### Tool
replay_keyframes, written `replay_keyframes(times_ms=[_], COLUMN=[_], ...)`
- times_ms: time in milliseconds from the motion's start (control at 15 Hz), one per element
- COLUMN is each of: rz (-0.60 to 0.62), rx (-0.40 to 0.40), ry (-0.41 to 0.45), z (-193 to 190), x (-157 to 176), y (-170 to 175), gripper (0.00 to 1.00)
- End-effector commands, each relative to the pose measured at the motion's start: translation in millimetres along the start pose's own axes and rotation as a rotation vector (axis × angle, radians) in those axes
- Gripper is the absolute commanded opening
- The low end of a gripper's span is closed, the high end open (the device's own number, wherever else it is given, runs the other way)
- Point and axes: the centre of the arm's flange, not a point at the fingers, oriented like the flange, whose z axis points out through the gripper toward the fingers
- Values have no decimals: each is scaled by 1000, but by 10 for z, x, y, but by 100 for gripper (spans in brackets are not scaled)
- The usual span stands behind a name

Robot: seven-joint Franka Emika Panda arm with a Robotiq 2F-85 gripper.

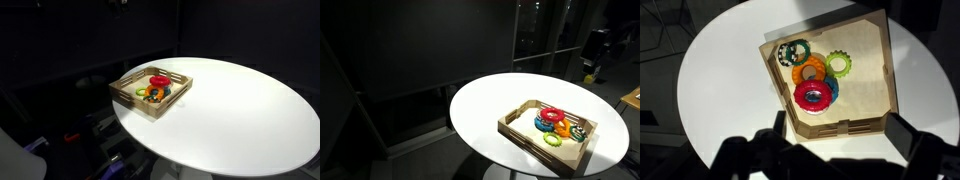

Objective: Pick up the red ring and put it on the table

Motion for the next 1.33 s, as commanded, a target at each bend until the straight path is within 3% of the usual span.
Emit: replay_keyframes(times_ms=[0,867,1133,1267], rz=[53,150,166,175], rx=[26,76,98,78], ry=[-46,-193,-235,-211], z=[-1,581,678,747], x=[215,833,938,831], y=[102,671,765,742], gripper=[100,100,100,100])
